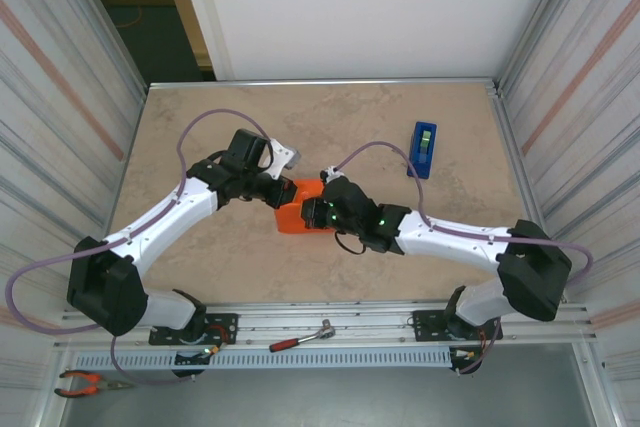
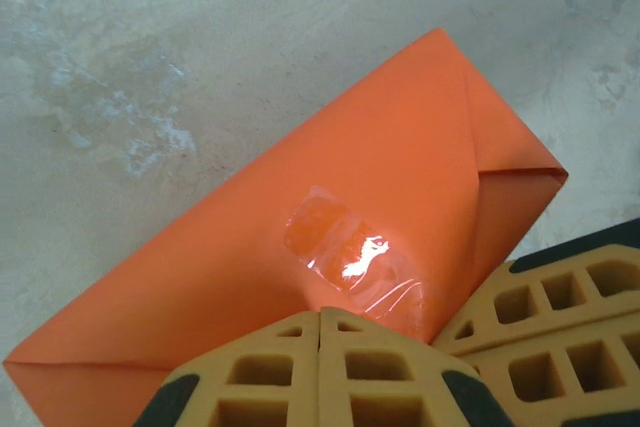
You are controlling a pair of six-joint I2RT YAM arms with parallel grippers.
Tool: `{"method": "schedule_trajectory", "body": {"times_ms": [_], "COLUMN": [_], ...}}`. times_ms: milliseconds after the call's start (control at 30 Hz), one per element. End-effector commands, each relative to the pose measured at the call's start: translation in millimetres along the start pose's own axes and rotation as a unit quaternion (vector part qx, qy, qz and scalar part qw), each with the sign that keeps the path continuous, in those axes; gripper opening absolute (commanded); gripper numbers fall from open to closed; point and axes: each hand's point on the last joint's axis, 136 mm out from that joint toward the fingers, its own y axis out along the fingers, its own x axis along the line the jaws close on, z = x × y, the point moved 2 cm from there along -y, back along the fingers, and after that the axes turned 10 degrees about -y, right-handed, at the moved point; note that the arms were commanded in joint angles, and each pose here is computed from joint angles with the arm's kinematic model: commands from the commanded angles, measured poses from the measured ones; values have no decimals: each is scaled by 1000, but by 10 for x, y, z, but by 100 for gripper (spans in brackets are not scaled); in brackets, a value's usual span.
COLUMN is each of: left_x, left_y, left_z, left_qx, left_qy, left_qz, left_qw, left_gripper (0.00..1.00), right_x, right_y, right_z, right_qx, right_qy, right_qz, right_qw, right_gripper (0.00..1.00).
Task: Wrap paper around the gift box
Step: Stick the wrapping paper to the gift box.
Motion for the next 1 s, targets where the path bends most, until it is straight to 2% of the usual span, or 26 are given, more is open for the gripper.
{"method": "schedule_trajectory", "body": {"times_ms": [0, 233, 433, 600, 800, 967], "left_x": [33, 33, -43, -155, -272, -191], "left_y": [104, 92, 19, -95, -318, -542], "left_z": [397, 386, 282, 80, -282, -536], "left_qx": [76, 73, 57, 31, -27, -85], "left_qy": [-13, -13, -9, -4, 1, -19], "left_qz": [-3, -4, 6, 18, 20, 1], "left_qw": [997, 997, 998, 999, 999, 996], "left_gripper": [0, 0, 0, 1, 37, 54], "right_x": [85, 36, 55, -13, -89, -71], "right_y": [159, 133, -178, -380, -456, -383], "right_z": [13, 48, -49, -277, -644, -820], "right_qx": [-2, 3, -3, -27, -55, -61], "right_qy": [1, 0, -12, -13, -13, -17], "right_qz": [-12, -3, -4, 4, 3, -6], "right_qw": [1000, 1000, 1000, 1000, 998, 998], "right_gripper": [0, 0, 0, 0, 0, 0]}}
